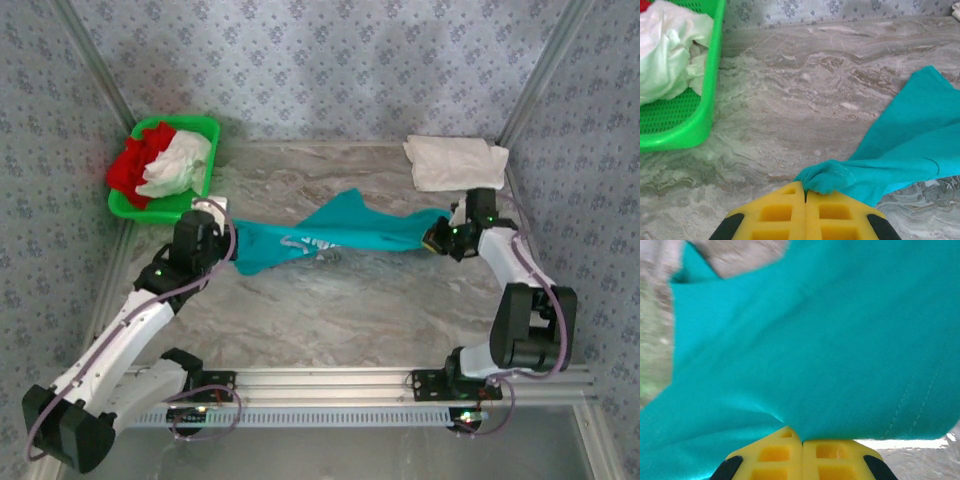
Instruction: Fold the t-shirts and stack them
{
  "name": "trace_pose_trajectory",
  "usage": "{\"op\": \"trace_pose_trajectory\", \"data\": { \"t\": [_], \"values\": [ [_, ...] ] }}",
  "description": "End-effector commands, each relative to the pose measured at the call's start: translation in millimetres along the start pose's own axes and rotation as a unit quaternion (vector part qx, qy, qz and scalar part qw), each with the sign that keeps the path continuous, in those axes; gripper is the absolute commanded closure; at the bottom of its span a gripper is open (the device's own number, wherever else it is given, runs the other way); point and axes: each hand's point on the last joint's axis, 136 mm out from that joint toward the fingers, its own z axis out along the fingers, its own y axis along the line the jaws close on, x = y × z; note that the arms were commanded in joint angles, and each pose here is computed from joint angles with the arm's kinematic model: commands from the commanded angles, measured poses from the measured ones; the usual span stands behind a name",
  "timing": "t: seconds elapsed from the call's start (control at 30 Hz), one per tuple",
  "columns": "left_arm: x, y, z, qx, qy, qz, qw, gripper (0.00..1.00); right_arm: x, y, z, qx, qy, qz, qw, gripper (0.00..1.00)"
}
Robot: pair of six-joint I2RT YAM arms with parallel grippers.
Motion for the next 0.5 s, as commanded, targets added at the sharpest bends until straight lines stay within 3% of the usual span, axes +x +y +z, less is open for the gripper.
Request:
{"op": "trace_pose_trajectory", "data": {
  "t": [0.0,0.13,0.3,0.47],
  "values": [
    [-46.7,11.4,-19.4,-0.027,-0.059,0.011,0.998,1.00,-13.6,26.0,-44.2,-0.011,-0.032,-0.025,0.999,1.00],
    [-83.3,12.9,-41.0,-0.026,-0.113,0.018,0.993,1.00,-38.9,58.3,-100.6,-0.025,-0.106,-0.050,0.993,1.00],
    [-141.9,11.2,-93.2,-0.014,-0.199,0.045,0.979,1.00,-49.8,105.9,-178.6,-0.055,-0.190,-0.102,0.975,1.00],
    [-175.5,-3.8,-142.1,0.042,-0.247,0.064,0.966,1.00,-33.1,139.5,-220.8,-0.113,-0.208,-0.116,0.965,1.00]
  ]
}}
